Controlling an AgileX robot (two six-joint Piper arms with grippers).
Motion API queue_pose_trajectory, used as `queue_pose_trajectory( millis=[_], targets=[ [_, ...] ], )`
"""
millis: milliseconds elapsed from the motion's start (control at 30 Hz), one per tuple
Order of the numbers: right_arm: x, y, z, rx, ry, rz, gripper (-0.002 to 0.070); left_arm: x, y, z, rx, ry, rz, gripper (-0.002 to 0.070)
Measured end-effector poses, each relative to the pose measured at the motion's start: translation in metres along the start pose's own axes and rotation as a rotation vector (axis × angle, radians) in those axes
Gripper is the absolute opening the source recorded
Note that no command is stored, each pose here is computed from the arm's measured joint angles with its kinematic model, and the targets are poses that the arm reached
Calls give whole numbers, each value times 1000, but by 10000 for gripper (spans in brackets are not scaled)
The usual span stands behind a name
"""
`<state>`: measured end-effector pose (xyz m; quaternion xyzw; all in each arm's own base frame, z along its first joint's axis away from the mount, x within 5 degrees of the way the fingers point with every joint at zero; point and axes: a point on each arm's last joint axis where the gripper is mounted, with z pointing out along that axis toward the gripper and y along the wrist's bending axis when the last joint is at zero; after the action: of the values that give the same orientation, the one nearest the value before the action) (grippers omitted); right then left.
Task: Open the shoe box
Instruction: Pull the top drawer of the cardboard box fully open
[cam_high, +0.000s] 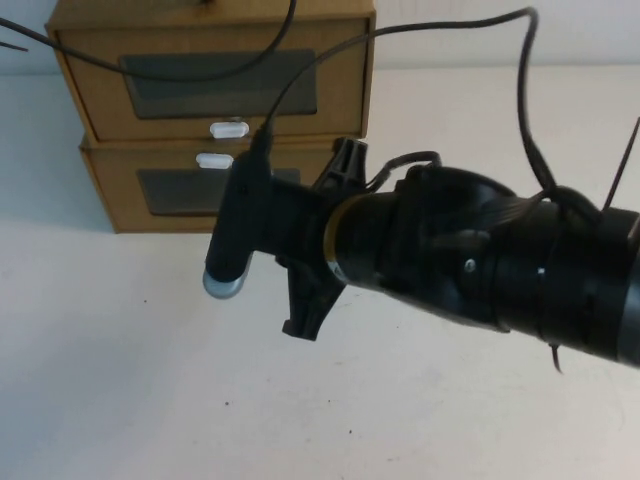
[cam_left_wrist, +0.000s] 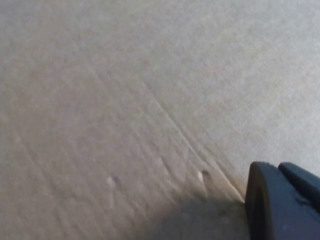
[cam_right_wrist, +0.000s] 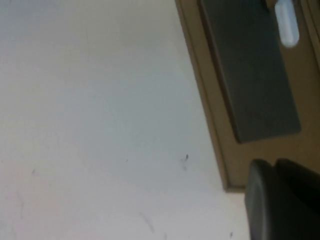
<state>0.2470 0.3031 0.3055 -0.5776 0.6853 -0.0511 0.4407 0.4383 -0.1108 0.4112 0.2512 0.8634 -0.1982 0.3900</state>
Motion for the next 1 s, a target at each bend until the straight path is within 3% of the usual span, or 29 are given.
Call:
queue_pose_trajectory(
  millis=[367,667,1000],
  targets=[
    [-9,6,30,122,-86,-311,280,0,0,0,2,1,-11,-5],
    [-15,5,52,281,-145,-394,303,0,0,0,2,1,-15,-5],
    [-34,-9,89,432,-74,-349,303,0,0,0,2,1,-15,-5]
  ],
)
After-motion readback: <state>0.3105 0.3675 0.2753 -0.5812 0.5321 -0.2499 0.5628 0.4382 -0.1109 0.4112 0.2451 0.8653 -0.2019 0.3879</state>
